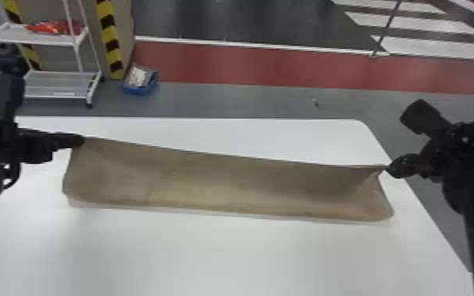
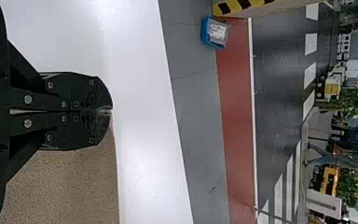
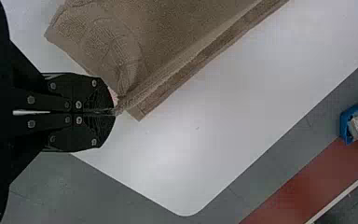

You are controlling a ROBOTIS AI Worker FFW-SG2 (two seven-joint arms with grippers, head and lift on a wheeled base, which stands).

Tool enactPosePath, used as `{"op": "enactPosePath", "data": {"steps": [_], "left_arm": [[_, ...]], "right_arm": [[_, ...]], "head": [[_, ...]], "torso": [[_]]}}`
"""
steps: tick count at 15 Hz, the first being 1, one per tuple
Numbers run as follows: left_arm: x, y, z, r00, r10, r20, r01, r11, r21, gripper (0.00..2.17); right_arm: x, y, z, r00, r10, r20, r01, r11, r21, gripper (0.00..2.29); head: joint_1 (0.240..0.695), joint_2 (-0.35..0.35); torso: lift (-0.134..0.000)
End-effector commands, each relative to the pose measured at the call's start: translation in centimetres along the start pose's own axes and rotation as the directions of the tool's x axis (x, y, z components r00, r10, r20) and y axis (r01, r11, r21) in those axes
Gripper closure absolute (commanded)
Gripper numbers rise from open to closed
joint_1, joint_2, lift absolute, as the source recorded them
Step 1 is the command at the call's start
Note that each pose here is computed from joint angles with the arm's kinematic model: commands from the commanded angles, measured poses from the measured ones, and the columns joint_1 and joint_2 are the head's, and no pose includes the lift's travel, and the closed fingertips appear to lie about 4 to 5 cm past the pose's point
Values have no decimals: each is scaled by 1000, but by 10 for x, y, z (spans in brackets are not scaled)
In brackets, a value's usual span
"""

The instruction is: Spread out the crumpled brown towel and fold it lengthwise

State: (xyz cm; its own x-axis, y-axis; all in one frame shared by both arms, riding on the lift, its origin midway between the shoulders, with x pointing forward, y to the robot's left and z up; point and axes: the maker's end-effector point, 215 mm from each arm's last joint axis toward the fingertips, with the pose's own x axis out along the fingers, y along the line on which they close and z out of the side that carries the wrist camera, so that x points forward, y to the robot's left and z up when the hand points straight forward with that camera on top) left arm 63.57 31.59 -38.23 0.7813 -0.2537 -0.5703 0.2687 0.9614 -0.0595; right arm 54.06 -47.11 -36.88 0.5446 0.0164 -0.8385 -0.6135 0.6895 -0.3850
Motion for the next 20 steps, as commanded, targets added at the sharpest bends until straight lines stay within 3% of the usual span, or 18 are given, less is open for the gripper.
{"op": "enactPosePath", "data": {"steps": [1,7,15,20], "left_arm": [[6,-3,1,1000,-2,-3,2,1000,18,1652],[11,-1,5,1000,8,2,-8,999,40,1652],[12,20,4,999,36,3,-36,997,71,1652],[10,26,1,999,43,2,-43,996,76,1652]], "right_arm": [[4,1,4,1000,15,2,-15,1000,12,1420],[5,-10,8,1000,15,1,-15,999,33,1416],[28,-21,-7,996,22,-86,-16,998,68,1416],[33,-20,1,996,9,-94,-5,999,44,1416]], "head": [[695,-143],[695,-143],[695,-146],[695,-136]], "torso": [[-124],[-124],[-124],[-124]]}}
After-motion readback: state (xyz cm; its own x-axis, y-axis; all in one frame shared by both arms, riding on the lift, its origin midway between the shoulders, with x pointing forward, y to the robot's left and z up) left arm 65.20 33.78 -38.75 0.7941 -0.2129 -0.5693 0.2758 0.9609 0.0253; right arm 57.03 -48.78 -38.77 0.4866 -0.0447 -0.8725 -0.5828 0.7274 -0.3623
